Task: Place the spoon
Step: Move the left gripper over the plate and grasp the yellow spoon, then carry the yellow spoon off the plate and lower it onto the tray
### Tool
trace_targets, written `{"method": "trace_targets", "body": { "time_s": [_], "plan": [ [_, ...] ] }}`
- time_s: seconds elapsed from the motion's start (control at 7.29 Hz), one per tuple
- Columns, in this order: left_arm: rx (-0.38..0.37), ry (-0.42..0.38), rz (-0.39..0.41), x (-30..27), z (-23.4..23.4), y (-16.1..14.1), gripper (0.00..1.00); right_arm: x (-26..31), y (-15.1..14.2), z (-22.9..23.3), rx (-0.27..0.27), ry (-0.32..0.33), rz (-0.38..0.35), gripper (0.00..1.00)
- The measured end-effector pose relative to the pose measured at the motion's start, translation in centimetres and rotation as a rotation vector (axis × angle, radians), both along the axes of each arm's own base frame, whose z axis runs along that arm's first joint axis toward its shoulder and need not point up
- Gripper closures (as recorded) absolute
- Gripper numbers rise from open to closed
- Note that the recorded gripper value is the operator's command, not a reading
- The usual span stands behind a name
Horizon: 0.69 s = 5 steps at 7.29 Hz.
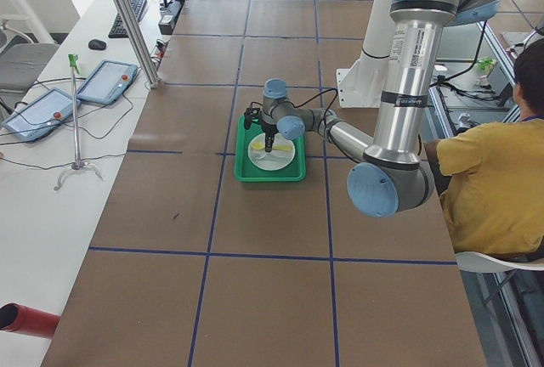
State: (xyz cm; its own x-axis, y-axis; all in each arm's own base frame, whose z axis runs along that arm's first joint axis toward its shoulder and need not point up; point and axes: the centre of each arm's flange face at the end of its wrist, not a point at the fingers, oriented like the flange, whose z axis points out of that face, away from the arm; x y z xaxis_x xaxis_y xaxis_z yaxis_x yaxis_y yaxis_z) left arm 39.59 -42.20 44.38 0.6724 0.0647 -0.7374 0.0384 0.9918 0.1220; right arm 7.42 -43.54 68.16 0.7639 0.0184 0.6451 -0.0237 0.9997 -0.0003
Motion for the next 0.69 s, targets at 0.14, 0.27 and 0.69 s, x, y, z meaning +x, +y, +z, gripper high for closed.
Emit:
{"method": "trace_targets", "body": {
  "time_s": [0.14,0.27,0.69],
  "plan": [
    [-0.001,-0.001,0.002,0.08,0.04,0.05,0.76,0.00,0.00,0.00,0.000,0.000,0.000,0.00],
    [-0.003,-0.003,0.003,0.12,0.11,0.07,0.83,0.00,0.00,0.00,0.000,0.000,0.000,0.00],
    [-0.008,-0.006,0.002,0.06,0.28,0.10,1.00,0.00,0.00,0.00,0.000,0.000,0.000,0.00]
  ]
}}
